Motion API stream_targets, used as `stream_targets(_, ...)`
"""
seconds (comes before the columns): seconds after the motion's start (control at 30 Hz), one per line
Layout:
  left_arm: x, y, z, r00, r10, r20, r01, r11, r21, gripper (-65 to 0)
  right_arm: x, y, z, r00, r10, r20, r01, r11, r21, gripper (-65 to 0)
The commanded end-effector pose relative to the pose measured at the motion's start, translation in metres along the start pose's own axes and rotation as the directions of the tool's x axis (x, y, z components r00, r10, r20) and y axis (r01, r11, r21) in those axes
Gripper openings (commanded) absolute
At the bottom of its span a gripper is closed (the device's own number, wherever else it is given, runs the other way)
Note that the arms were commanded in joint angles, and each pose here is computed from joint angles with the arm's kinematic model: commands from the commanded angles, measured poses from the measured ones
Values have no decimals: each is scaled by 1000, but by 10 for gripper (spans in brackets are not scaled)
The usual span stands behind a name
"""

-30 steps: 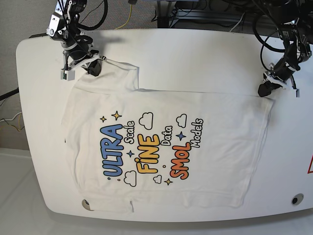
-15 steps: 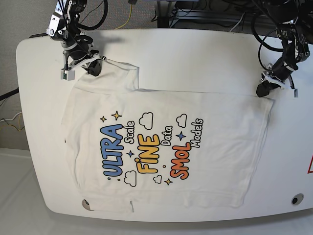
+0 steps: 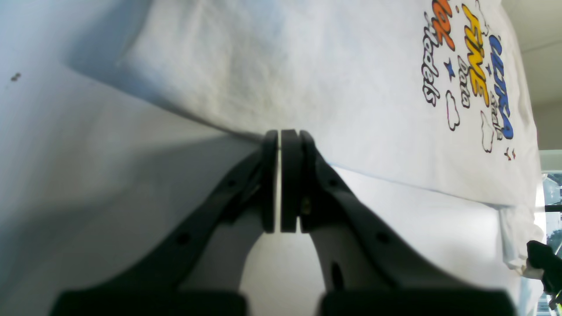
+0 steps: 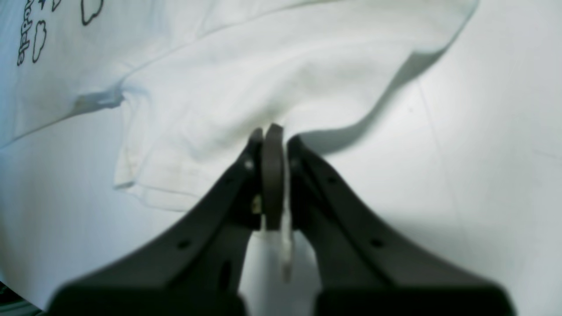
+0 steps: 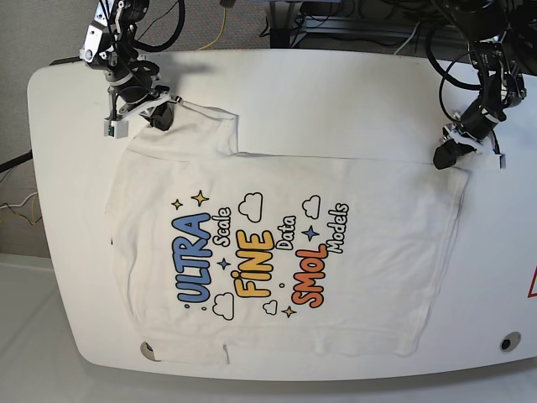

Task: Fold the T-shirt properly
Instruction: 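Grasp the shirt's shoulder corner with the left gripper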

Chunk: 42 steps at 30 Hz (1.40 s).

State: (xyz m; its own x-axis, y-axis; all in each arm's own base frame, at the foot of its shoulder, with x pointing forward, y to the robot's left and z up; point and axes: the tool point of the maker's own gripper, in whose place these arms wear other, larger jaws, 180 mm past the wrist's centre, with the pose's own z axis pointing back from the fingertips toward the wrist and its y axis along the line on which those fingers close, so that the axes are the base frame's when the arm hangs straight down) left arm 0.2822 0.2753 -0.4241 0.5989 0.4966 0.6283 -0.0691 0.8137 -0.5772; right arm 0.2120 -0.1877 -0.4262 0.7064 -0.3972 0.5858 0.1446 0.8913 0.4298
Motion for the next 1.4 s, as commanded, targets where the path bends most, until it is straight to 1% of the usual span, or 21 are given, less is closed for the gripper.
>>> stream_targets(0.0,7,6,5,1000,-19,-16,19,1000,16,-650,6,1,3,1000,17,10,-17,1000,-3,-650)
stream_targets(0.27,8,10,7,999,-6,-32,7,1000,27,-650,9,1,3,1000,19,20,-19,1000,-2,-650)
stream_targets(0.3,6,15,8,998,-6,-60,9,999,51,-542,8,1,2,1000,21,16,-21,1000,-1,-650)
stream_targets(0.33,5,19,9,996,-5,-86,11,997,74,-363,8,1,2,1000,23,13,-23,1000,-1,-650)
stream_targets(0.4,6,20,9,996,-7,-91,14,997,81,-297,7,0,2,1000,24,10,-24,1000,-2,-650)
stream_targets(0.47,8,21,9,996,-7,-93,15,996,84,-261,6,0,2,1000,24,8,-24,1000,-2,-650)
stream_targets(0.53,9,22,9,995,-9,-95,18,996,90,-243,6,0,2,1000,25,8,-25,1000,-2,-650)
stream_targets(0.67,12,24,9,996,-7,-89,16,995,98,-241,6,0,1,1000,26,6,-26,1000,0,-650)
stream_targets(0.73,16,24,7,997,8,-71,-1,995,96,-224,4,-1,1,1000,20,0,-20,1000,-5,-650)
stream_targets(1.07,24,26,6,1000,5,-10,-4,995,102,-269,4,-1,2,1000,20,1,-20,1000,-5,-650)
stream_targets(1.13,21,26,3,1000,10,-7,-10,996,91,-312,3,-1,2,1000,22,0,-22,1000,-6,-650)
stream_targets(1.27,18,27,1,1000,20,-6,-19,996,90,-366,3,-1,2,1000,21,-2,-21,1000,-7,-650)
stream_targets(1.37,13,29,-1,999,33,-16,-31,995,92,-388,2,-2,2,1000,19,-5,-19,1000,-8,-650)
